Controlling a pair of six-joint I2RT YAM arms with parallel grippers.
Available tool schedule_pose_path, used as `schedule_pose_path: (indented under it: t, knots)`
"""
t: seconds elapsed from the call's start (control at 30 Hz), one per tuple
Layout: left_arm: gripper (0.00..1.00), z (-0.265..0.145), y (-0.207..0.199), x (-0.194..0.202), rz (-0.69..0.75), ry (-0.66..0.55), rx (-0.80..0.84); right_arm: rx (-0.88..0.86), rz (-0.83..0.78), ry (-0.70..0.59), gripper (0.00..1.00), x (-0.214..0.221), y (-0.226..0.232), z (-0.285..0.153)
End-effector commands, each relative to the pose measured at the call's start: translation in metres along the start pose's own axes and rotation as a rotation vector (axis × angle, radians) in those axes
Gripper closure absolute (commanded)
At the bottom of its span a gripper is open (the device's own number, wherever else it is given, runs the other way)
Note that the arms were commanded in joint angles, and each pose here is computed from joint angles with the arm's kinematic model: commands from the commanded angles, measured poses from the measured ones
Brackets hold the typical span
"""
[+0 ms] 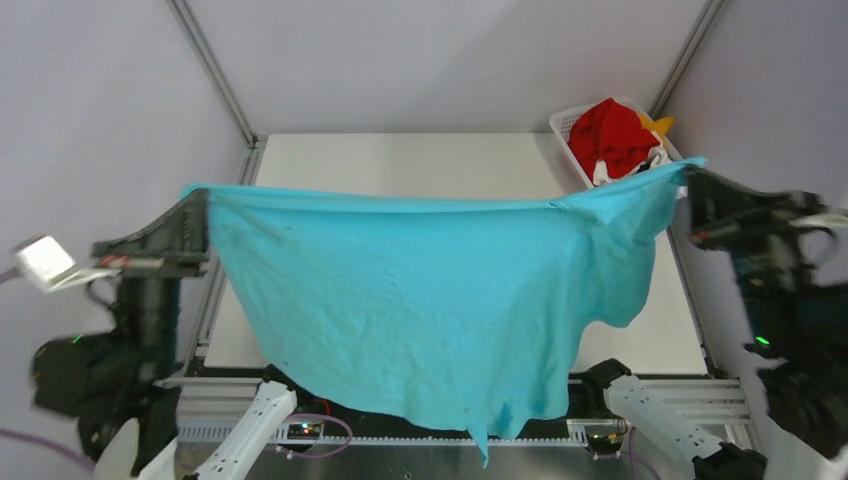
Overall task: Fold and stack the t-shirts
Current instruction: Flatten out the tshirt
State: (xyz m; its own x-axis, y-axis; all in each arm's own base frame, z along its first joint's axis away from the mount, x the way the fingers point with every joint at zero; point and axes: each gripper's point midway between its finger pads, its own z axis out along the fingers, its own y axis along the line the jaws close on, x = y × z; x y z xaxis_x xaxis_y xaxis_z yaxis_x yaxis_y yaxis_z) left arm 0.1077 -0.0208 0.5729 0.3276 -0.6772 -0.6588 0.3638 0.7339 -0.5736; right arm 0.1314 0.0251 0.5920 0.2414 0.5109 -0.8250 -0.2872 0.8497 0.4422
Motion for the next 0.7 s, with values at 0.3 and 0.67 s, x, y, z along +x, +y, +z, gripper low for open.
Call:
schedule_pose_path:
  t: [0.3,0.67]
  knots:
    - [1.0,0.032,0.252,0.264,0.281,0.395,-0.658,0.613,-0.07,0.277,1.0,0.248,-0.166,0.04]
    - [1.0,0.034,0.337,0.374,0.381,0.642,-0.807,0.67,-0.083,0.5,1.0,0.373,-0.211,0.075]
